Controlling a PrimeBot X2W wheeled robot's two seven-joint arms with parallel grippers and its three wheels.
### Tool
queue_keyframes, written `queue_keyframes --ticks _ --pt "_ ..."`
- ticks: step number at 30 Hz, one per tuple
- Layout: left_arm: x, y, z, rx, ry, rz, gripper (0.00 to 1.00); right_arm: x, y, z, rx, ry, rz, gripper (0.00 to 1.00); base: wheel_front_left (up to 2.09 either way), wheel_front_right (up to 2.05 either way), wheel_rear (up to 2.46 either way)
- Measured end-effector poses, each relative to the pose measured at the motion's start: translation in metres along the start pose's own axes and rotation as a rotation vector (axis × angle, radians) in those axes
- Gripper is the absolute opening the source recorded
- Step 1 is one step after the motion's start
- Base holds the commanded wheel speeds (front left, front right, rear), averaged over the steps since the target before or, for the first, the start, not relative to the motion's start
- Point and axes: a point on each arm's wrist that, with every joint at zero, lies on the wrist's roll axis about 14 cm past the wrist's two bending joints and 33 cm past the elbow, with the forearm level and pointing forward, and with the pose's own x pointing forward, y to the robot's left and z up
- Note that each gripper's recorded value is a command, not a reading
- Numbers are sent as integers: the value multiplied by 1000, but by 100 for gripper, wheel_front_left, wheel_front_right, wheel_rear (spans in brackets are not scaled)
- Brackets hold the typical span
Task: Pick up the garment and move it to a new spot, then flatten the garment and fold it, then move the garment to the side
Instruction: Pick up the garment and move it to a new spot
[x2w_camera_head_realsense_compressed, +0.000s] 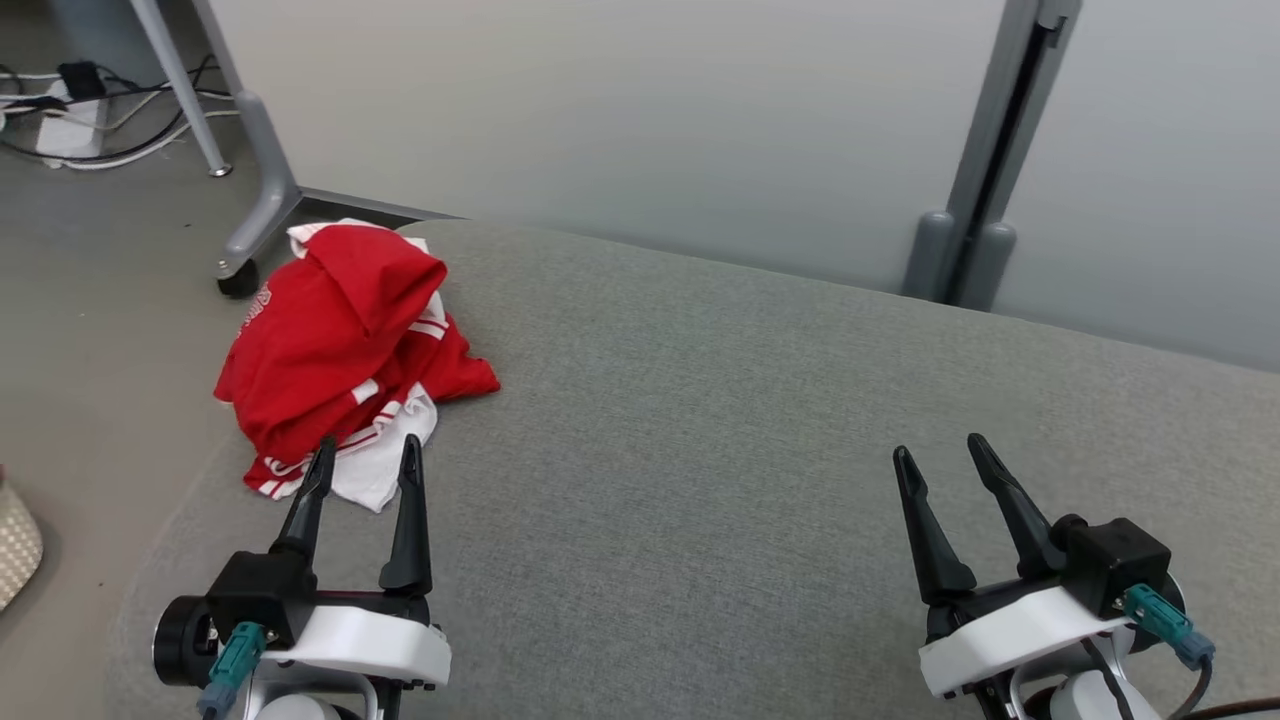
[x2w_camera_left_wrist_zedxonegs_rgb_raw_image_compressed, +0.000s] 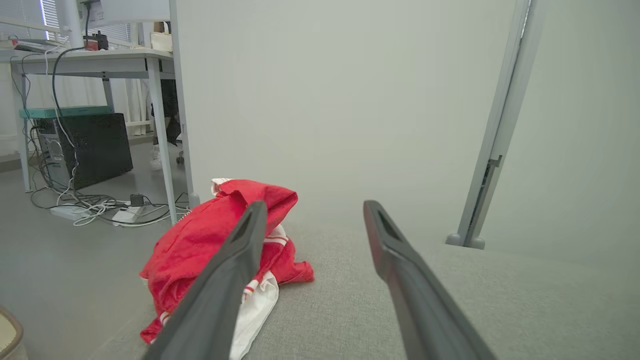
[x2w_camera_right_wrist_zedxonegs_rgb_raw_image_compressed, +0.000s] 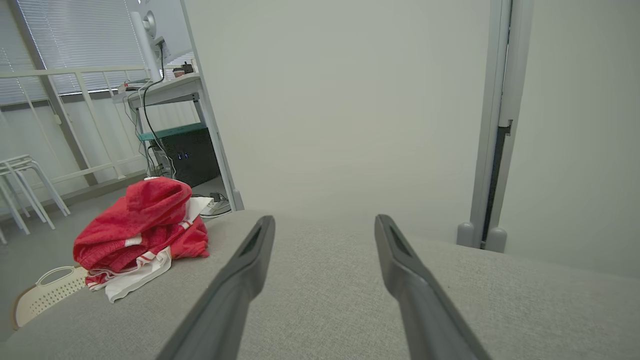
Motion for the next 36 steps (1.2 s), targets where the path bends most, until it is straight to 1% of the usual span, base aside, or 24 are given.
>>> queue_keyframes --ticks 8,14,17,19,20,25,27,29,32,34,36 --pt "-22 40 6 5 -12 122 100 17 37 -9 23 21 111 100 0 0 0" --pt "-32 54 6 -4 -11 166 100 21 50 -11 29 27 149 100 0 0 0" --pt "-33 57 0 -31 6 175 100 21 52 -12 31 29 152 100 0 0 0" --pt "-32 52 -13 -109 70 158 100 20 51 -12 33 30 152 100 0 0 0" --pt "-30 52 -17 -108 99 150 100 20 51 -12 33 30 150 100 0 0 0" --pt "3 62 -1 -99 152 112 100 18 38 -13 33 29 124 100 0 0 0" --pt "16 65 1 -86 201 93 100 19 32 -11 30 24 113 100 0 0 0" --pt "30 64 5 -126 245 77 100 18 26 -11 30 24 98 100 0 0 0" --pt "53 63 7 -139 342 43 100 16 15 -10 26 19 72 100 0 0 0" --pt "65 68 4 -120 414 39 100 17 8 -8 25 12 58 100 0 0 0" --pt "79 68 -1 -127 485 32 100 17 0 -7 23 6 43 100 0 0 0"
